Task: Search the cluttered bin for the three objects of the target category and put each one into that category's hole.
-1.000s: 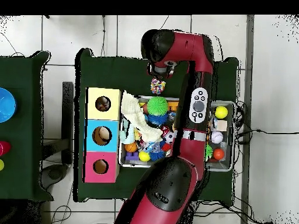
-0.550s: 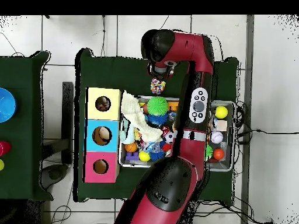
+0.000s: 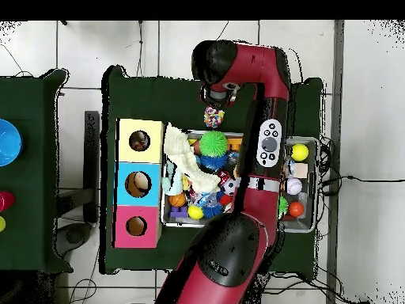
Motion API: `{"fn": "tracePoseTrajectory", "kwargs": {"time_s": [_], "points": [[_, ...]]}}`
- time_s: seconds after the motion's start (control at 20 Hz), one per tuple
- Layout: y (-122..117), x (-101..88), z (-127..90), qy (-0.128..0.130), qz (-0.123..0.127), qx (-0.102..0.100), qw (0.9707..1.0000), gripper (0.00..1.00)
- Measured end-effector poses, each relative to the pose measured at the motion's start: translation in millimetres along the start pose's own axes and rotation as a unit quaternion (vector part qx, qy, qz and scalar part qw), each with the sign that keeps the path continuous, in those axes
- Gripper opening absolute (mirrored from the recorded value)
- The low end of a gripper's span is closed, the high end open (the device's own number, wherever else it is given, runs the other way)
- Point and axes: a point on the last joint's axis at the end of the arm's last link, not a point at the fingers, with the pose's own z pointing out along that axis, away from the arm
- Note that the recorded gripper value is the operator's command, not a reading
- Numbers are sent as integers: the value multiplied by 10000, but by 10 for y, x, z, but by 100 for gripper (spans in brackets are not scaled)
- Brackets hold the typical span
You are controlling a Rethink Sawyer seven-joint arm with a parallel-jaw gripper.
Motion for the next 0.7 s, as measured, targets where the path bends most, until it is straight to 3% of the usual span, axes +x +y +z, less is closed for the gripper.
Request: {"fn": "tracePoseTrajectory", "kwargs": {"time_s": [0.5, 0.55, 0.7], "points": [[-1, -23, 36, -85, -1, 6, 10000, 0], [0, -24, 42, -86, -2, 5, 10000, 100], [1, -23, 45, -85, -2, 5, 10000, 100]]}}
